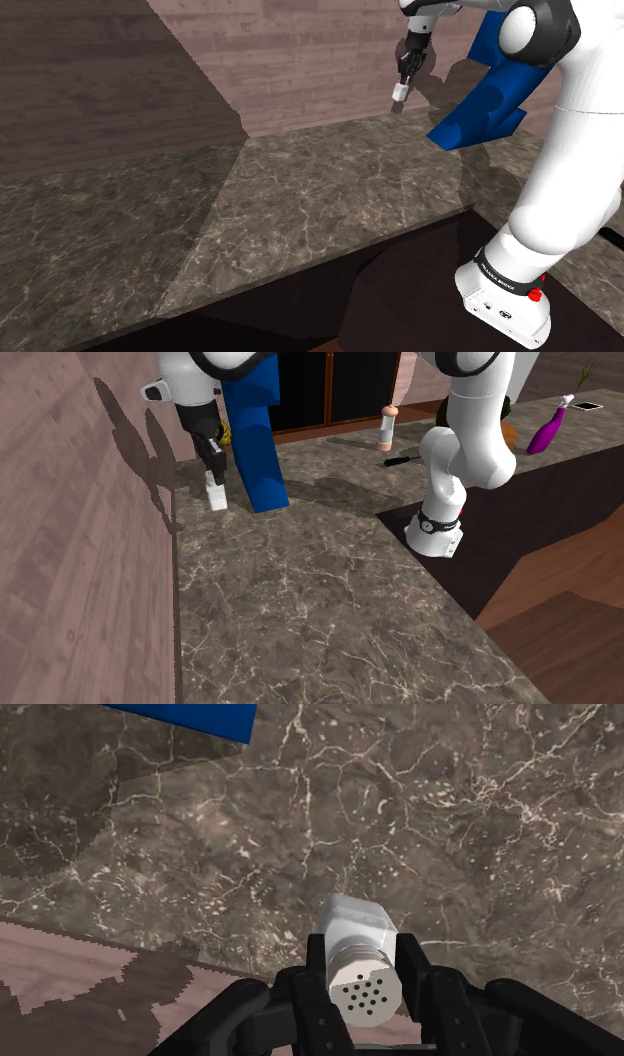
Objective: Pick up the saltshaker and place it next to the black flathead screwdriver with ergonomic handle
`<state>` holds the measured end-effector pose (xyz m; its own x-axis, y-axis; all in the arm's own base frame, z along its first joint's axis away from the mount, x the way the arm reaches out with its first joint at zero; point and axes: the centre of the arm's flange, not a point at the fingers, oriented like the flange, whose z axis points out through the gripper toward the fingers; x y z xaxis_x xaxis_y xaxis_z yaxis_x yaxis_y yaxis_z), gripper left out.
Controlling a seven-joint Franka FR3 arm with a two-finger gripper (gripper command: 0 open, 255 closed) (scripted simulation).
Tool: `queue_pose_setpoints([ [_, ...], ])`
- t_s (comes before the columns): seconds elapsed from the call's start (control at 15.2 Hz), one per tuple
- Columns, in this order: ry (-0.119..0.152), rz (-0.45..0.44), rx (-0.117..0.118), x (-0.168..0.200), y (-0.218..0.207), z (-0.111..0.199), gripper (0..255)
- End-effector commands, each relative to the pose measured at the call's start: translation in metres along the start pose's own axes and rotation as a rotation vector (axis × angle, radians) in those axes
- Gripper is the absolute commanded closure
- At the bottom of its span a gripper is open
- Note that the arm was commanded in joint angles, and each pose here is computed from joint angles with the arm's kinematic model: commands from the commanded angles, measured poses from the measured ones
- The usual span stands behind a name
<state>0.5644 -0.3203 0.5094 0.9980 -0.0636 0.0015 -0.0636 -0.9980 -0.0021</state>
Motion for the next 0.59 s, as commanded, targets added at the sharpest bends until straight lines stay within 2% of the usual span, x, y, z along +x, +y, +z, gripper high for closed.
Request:
queue_pose_setpoints([
  [0.0,0.0,0.0,0.0,0.0,0.0,-0.011,255],
  [0.2,0.0,0.0,0.0,0.0,0.0,-0.022,255],
  [0.53,0.0,0.0,0.0,-0.066,-0.008,-0.023,255],
])
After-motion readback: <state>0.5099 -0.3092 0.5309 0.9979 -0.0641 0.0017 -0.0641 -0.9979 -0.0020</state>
